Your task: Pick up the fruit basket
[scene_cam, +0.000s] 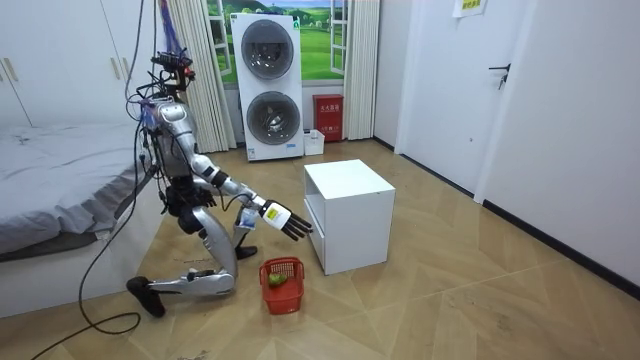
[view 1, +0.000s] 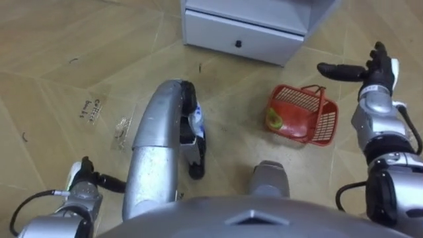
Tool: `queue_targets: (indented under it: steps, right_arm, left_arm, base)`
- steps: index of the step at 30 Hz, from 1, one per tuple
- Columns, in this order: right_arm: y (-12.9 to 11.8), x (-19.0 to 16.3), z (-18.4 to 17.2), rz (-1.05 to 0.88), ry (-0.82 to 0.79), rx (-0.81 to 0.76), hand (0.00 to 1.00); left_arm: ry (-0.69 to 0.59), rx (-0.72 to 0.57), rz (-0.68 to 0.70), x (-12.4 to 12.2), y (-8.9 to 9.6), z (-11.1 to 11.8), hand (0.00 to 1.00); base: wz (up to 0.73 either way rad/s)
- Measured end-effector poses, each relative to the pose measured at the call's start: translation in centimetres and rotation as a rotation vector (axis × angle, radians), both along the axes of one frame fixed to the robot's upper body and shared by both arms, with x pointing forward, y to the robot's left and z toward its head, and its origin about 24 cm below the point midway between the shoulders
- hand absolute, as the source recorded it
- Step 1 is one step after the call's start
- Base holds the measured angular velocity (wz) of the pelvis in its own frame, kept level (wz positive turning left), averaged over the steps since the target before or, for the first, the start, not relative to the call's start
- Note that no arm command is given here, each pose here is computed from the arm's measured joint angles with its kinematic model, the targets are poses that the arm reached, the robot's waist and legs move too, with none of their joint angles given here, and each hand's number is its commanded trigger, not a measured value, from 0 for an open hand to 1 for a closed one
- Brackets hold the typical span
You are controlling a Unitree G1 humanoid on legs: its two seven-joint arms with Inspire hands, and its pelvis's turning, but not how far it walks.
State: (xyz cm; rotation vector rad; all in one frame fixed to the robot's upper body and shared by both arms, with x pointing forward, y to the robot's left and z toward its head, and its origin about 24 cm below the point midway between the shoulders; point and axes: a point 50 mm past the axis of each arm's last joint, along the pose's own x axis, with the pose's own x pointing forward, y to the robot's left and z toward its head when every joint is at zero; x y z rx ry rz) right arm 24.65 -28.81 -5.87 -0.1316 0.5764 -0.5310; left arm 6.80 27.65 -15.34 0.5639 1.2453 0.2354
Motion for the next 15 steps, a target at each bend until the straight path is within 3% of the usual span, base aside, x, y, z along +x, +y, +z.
queue_targets:
  steps: [4, 15]
  right_arm:
    - [-0.1, -0.5, -0.6, -0.014, 0.029, 0.014, 0.00]
    - [0.6, -0.3, -0.8, 0.082, 0.069, 0.002, 0.00]
  left_arm:
    - [0.052, -0.003, -0.021, -1.5, -0.2, -0.3, 0.00]
    - [0.073, -0.057, -0.044, -2.3, -1.1, -0.7, 0.00]
  base:
    - [0.00]
    - [0.03]
